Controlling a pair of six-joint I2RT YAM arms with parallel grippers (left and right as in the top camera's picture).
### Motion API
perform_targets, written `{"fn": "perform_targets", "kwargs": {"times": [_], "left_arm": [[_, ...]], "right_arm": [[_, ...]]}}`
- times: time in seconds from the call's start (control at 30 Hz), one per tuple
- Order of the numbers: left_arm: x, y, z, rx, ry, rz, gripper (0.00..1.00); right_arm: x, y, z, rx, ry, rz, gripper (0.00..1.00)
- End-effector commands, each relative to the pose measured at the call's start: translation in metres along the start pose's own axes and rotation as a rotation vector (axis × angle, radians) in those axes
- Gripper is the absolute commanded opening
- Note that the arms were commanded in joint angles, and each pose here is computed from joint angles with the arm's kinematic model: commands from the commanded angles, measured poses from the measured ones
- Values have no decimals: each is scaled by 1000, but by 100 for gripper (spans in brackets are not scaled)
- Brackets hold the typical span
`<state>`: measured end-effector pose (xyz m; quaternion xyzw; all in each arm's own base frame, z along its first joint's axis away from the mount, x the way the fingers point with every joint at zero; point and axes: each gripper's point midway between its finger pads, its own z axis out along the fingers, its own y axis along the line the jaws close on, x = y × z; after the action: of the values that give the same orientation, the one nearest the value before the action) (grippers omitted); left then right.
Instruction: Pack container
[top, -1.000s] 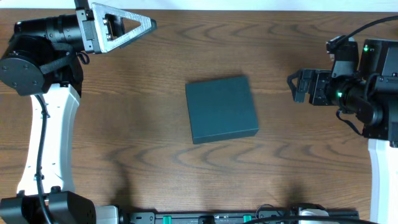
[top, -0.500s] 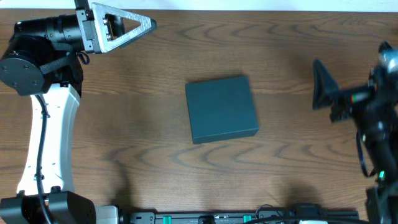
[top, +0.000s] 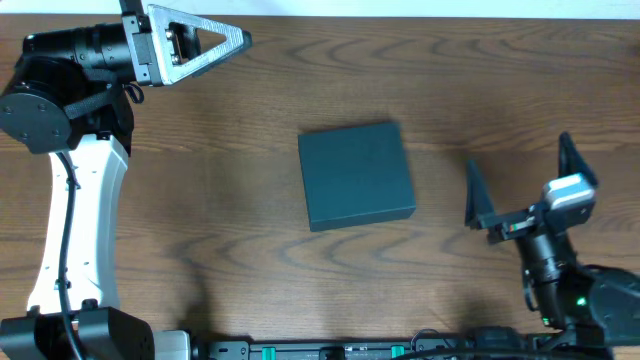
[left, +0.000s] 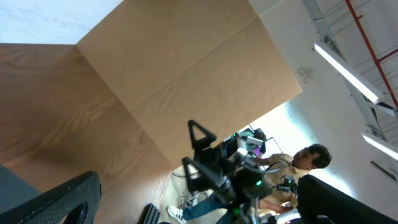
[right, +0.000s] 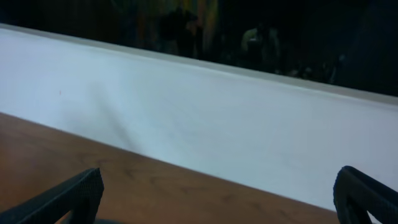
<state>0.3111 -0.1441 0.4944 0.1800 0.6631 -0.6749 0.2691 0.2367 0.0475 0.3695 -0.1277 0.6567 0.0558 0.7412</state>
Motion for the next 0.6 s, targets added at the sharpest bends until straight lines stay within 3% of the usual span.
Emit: {"fn": "perform_targets", "kwargs": {"times": [0.0, 0.57], "left_arm": [[-1, -4, -1, -3, -1, -43, 99], [-1, -4, -1, -3, -1, -43, 99]], "right_arm": [[20, 8, -3, -23, -8, -11, 99], [111, 18, -12, -17, -70, -25, 99]]}}
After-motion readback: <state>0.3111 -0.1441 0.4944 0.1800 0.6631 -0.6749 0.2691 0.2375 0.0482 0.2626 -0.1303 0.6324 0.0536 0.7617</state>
